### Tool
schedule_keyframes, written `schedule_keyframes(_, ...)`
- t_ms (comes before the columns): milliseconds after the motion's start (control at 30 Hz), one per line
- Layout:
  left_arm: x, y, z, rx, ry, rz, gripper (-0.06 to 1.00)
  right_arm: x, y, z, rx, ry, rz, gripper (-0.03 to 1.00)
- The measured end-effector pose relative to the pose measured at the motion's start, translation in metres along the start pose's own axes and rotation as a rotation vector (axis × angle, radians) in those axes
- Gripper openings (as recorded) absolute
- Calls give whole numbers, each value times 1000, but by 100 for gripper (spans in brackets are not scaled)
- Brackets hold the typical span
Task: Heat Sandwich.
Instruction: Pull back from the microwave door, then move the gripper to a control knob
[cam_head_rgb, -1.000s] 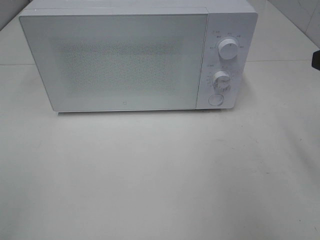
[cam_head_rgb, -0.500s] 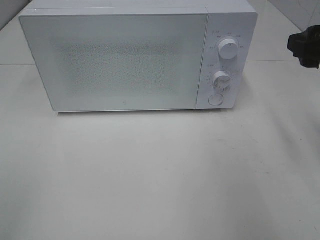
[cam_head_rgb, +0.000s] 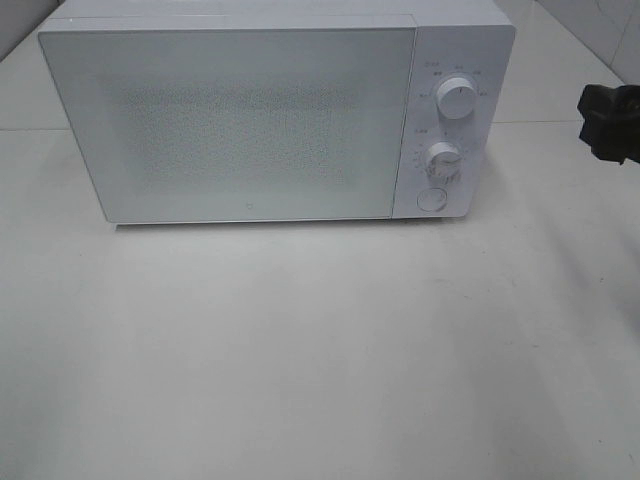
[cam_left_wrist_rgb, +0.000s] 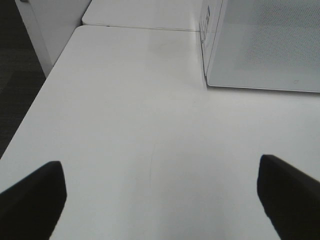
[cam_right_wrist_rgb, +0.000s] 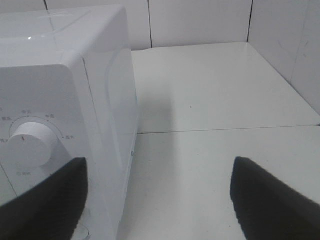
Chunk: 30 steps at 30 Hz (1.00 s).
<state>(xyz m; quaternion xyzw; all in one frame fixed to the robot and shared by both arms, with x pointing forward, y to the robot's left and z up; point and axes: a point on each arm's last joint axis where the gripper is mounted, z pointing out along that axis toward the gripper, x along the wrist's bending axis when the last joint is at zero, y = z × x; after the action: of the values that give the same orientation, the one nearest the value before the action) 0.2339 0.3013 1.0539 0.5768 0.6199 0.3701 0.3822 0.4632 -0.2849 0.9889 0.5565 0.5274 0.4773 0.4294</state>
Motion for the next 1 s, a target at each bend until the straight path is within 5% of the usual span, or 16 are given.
schedule_keyframes(733,0,0,0,0,0,0,97,67,-48,0,-37,48,-112,76)
schedule_keyframes(1000,0,0,0,0,0,0,97,86,-71,-6,44,33,-107,76)
